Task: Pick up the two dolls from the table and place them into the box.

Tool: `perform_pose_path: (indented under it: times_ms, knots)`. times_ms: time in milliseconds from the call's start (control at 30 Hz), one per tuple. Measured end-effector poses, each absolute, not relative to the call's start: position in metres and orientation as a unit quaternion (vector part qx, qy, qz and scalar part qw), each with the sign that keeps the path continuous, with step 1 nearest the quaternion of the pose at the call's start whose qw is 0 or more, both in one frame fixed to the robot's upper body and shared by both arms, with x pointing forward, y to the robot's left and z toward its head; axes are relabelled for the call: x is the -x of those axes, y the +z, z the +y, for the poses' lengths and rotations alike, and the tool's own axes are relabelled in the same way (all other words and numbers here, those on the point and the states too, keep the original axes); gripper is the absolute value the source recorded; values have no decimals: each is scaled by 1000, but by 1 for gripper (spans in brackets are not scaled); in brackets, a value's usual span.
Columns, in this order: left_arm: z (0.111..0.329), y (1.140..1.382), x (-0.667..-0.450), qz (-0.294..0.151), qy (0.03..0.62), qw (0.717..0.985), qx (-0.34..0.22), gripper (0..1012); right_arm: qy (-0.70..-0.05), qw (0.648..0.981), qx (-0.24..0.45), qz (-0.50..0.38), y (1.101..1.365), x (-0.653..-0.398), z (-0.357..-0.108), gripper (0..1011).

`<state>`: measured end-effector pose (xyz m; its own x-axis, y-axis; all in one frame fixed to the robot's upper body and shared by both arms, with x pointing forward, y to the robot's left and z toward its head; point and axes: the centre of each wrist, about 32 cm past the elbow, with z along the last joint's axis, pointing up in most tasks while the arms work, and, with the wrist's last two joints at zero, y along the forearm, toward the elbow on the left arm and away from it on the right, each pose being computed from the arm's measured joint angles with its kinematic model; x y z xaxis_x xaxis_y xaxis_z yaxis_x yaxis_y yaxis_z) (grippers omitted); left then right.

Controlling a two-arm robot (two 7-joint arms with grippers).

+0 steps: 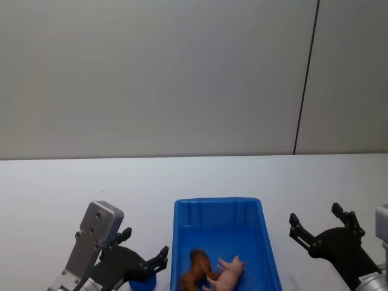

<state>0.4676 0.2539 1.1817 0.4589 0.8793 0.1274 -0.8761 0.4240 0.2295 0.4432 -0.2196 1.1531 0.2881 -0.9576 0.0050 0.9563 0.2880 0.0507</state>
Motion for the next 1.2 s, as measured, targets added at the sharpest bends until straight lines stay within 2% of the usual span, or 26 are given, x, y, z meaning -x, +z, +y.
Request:
perform_pose_path:
  times_ms: [700, 933, 1200]
  knots:
    - [266, 1161, -466, 42, 494, 856, -150, 996, -596, 802, -19, -17, 1153, -443, -220, 1001]
    - [266, 1155, -467, 51, 483, 861, -153, 873, -596, 802, -19, -17, 1153, -443, -220, 1001]
    - [266, 1150, -468, 51, 477, 864, -156, 617, -596, 802, -19, -17, 1153, -443, -220, 1001]
